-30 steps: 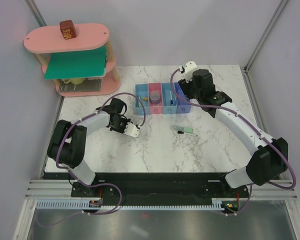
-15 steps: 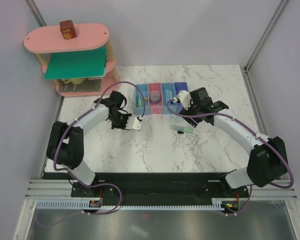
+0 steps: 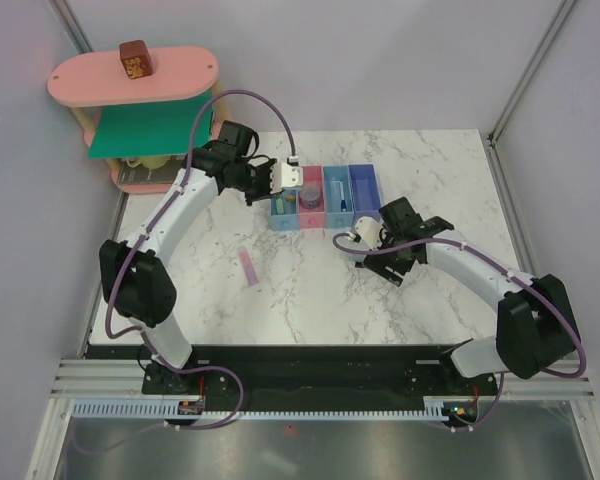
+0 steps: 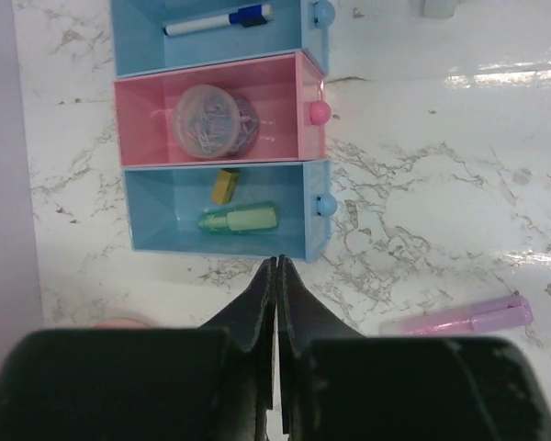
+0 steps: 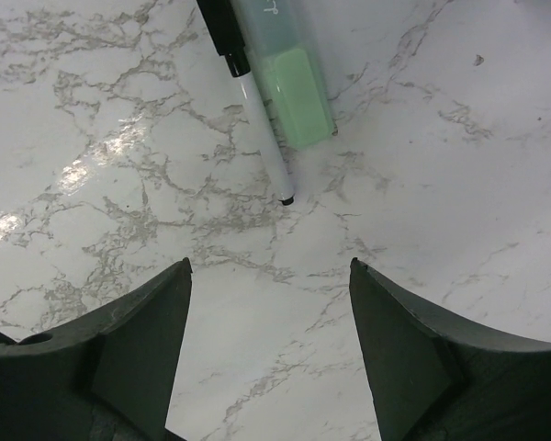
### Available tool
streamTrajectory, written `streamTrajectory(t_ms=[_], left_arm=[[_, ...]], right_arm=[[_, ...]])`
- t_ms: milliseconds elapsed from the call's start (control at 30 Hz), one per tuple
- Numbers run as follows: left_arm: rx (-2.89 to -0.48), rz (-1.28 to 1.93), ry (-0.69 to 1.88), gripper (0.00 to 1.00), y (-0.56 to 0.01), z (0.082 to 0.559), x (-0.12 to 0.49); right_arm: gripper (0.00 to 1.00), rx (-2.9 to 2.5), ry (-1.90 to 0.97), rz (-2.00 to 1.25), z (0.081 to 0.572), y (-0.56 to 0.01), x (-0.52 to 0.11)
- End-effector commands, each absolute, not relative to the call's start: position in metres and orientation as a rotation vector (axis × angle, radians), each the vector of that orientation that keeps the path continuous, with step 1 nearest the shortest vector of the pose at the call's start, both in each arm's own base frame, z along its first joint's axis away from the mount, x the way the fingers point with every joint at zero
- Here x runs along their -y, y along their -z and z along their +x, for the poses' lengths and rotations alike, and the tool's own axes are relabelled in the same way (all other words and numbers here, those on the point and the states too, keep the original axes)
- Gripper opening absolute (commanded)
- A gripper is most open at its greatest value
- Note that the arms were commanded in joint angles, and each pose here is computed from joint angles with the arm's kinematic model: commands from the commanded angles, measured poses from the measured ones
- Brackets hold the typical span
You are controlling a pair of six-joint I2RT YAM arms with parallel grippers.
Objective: Sort the stationery into containers
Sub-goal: Pick up the pen from the center of the board.
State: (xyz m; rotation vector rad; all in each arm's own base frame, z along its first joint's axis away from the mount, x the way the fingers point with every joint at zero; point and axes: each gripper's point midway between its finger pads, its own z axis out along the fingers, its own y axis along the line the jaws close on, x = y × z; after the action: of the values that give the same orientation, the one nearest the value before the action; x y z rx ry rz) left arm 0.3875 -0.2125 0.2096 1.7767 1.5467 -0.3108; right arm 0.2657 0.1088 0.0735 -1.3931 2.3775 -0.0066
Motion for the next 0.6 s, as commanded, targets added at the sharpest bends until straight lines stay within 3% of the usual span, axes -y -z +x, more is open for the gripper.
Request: streamTrajectory(t_ms=[0, 33, 67, 167, 233, 267, 567], left_arm=[[-1.651, 1.820, 0.353, 0.18, -0.176, 0.377, 0.215], [-1.654, 1.843, 0.334, 0.25, -0.170, 0.375, 0.211], [-1.649, 1.907, 0.294, 0.40, -0.157, 0.369, 0.201], [-1.551, 2.095, 0.170, 0.56, -0.135, 0.352, 0.176], [-1.483, 2.195, 0.104, 0.60, -0.125, 0.344, 0.163], [-1.438, 2.269, 0.086, 0.67, -0.111, 0.335, 0.154], [-1.133, 2.569, 0.037, 0.84, -0.073, 0.301, 0.131]], right_arm=[[0.77, -2.318, -0.020, -1.432, 0.264, -0.080, -0.116], [0.78, -2.315, -0.016, -1.434, 0.263, -0.081, -0.116], [0.78, -2.311, -0.008, -1.437, 0.263, -0.082, -0.116], [0.78, -2.299, 0.036, -1.426, 0.267, -0.086, -0.113], [0.78, -2.287, 0.081, -1.419, 0.272, -0.089, -0.109], [0.79, -2.283, 0.103, -1.414, 0.273, -0.091, -0.107], [0.80, -2.246, 0.147, -1.379, 0.283, -0.103, -0.105]])
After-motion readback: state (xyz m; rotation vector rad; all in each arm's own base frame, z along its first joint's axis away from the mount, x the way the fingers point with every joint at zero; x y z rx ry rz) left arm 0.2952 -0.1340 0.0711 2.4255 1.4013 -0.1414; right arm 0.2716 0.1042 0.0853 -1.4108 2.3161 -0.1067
